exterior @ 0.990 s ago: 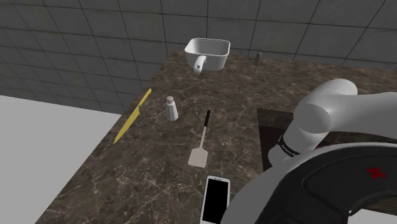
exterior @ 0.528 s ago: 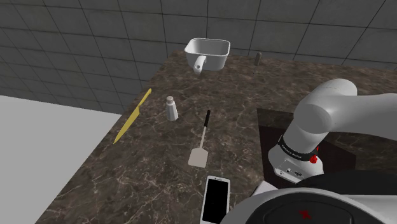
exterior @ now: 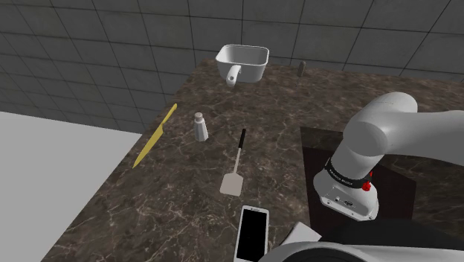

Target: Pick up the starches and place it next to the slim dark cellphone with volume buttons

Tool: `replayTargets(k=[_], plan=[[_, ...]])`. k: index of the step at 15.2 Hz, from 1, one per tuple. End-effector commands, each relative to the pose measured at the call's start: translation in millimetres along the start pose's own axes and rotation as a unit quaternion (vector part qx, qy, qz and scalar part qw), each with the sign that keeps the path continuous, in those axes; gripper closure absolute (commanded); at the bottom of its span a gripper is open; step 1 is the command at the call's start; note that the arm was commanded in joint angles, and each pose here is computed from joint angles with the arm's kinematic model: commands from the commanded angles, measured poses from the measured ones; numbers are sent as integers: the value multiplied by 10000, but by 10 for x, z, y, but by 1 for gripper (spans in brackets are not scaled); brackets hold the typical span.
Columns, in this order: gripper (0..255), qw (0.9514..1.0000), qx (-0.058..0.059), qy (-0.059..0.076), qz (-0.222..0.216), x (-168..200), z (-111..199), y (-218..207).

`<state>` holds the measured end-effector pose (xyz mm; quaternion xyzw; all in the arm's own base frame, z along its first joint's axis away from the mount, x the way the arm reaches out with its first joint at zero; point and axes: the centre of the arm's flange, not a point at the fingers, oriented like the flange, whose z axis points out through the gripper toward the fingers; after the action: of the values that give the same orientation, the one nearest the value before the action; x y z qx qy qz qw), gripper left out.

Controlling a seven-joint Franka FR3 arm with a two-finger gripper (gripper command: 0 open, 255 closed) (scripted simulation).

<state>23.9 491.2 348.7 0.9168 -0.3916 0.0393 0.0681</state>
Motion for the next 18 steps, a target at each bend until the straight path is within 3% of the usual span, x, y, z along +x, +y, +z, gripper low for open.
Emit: replayTargets(k=[1,6,7,12,16,18], plan=[[255,10000,-30,9,-7,-10,49,7],[255,10000,-30,9,-7,-10,49,7],[0,10000,-30,10,-7,-9,47,11],[0,10000,-30,9,-7,-10,49,7],[0,10000,-30,9,-7,-11,-451,4],[0,10000,-30,9,-7,-11,-451,4]])
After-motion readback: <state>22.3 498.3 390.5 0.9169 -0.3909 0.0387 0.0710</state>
